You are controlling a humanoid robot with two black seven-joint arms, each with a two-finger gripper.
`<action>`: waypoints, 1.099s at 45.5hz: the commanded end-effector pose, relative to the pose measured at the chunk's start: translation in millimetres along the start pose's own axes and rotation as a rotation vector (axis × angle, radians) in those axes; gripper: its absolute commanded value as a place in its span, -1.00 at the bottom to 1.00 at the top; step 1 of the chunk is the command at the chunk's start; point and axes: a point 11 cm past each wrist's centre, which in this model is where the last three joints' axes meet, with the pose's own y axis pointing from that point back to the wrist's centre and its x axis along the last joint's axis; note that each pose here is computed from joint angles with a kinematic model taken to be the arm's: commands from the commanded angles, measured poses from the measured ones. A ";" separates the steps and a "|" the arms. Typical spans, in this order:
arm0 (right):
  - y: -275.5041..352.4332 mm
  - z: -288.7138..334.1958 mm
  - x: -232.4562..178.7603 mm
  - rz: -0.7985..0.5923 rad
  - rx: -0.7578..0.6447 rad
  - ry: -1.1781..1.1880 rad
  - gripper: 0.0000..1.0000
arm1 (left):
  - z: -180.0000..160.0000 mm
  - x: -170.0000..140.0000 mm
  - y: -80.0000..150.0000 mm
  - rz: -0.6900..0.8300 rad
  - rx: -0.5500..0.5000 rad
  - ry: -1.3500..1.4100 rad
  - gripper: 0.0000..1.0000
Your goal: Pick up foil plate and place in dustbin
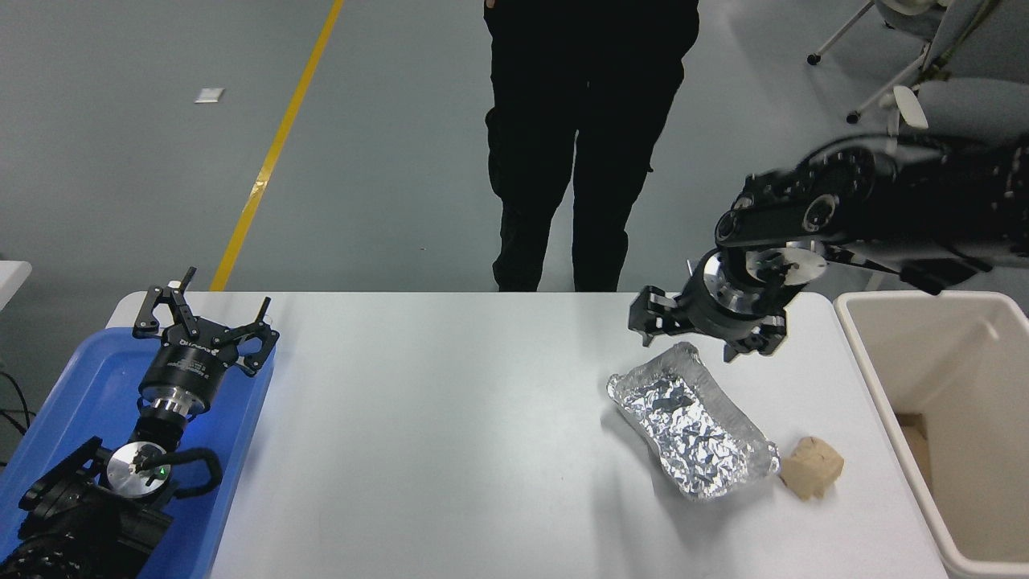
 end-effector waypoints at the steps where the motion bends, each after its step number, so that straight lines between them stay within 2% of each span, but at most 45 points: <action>1: 63.1 20.8 10.2 0.021 0.031 0.009 1.00 | 0.1 -0.4 -0.4 -0.001 0.000 0.000 0.99; 7: 93.2 12.3 23.9 0.070 0.240 -0.002 1.00 | 0.0 -0.4 -0.5 -0.001 0.001 0.000 0.99; 11: 106.1 17.6 31.9 0.111 0.310 -0.006 1.00 | -0.3 -0.4 -0.4 -0.001 0.003 -0.001 0.99; 31: 103.3 32.6 33.4 0.112 0.266 -0.015 1.00 | -0.3 -0.4 -0.4 -0.001 0.003 -0.001 0.99; 40: 63.0 40.4 24.2 0.057 0.214 -0.011 1.00 | -0.3 -0.4 -0.4 -0.001 0.003 -0.001 0.99; 50: 3.2 62.2 19.0 0.142 0.085 0.022 0.96 | -0.3 -0.4 -0.4 -0.001 0.003 -0.001 0.99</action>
